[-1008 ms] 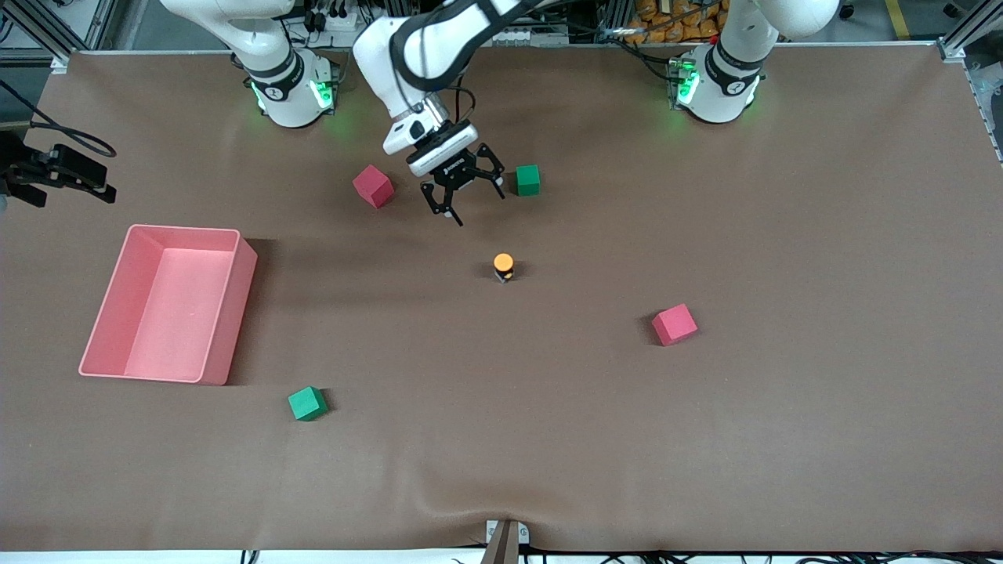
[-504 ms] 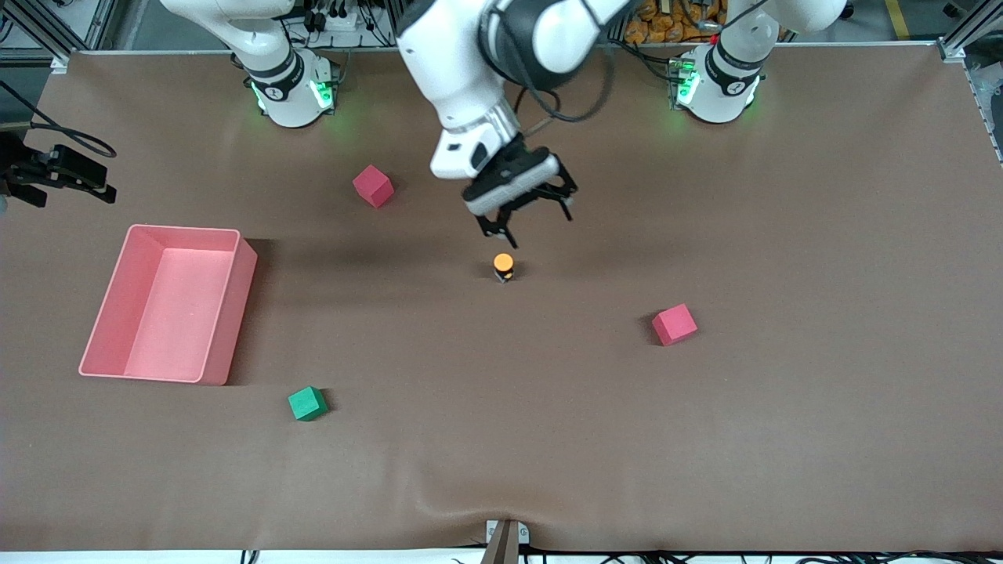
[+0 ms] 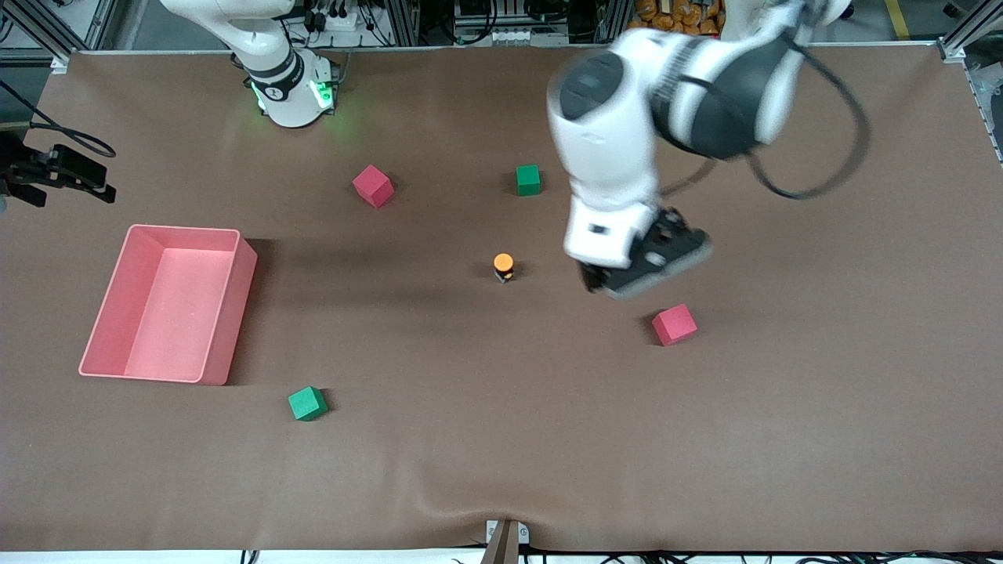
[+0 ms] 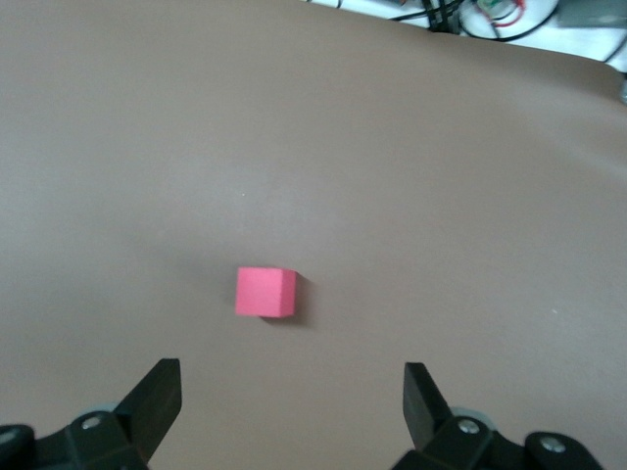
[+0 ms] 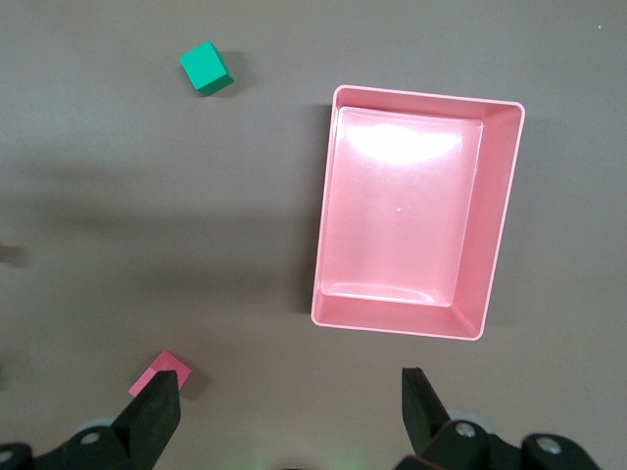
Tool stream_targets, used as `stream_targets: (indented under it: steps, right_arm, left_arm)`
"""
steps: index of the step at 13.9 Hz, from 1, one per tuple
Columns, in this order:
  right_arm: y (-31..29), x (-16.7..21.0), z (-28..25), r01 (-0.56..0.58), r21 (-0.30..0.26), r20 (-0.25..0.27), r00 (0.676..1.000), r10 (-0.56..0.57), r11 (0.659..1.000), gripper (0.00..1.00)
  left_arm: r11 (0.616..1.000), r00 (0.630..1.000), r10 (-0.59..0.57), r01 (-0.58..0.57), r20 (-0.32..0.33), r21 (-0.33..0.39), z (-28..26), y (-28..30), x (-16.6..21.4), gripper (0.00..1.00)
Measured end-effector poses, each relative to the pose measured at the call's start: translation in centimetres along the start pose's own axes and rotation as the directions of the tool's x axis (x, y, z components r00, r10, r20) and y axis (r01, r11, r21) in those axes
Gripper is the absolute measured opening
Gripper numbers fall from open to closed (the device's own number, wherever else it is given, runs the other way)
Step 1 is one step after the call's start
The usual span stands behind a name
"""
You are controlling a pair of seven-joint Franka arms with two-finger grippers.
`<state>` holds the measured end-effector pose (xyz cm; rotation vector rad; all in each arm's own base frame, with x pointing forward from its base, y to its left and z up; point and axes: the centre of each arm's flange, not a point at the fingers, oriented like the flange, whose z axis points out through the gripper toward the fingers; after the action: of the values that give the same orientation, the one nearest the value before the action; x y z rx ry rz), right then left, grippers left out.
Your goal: Place and upright button with both arms
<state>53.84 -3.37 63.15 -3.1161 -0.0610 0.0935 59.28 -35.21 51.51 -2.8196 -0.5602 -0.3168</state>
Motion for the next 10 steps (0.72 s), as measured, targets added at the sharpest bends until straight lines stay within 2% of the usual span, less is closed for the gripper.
stream_targets:
  steps: [2, 4, 10]
  right_arm:
    - [0.0, 0.0, 0.0, 0.000, 0.000, 0.000, 1.000, 0.000, 1.000, 1.00]
    - [0.0, 0.0, 0.0, 0.000, 0.000, 0.000, 1.000, 0.000, 1.000, 1.00]
    - [0.0, 0.0, 0.0, 0.000, 0.000, 0.000, 1.000, 0.000, 1.000, 1.00]
  left_arm:
    - [1.000, 0.999, -0.014, 0.015, 0.049, -0.015, 2.0, -3.6, 4.5, 1.00]
    - [1.000, 0.997, 0.013, -0.011, 0.071, -0.028, 3.6, -6.5, 7.7, 1.00]
    - [0.993, 0.994, 0.039, -0.027, 0.101, -0.116, 5.5, -11.8, 12.8, 1.00]
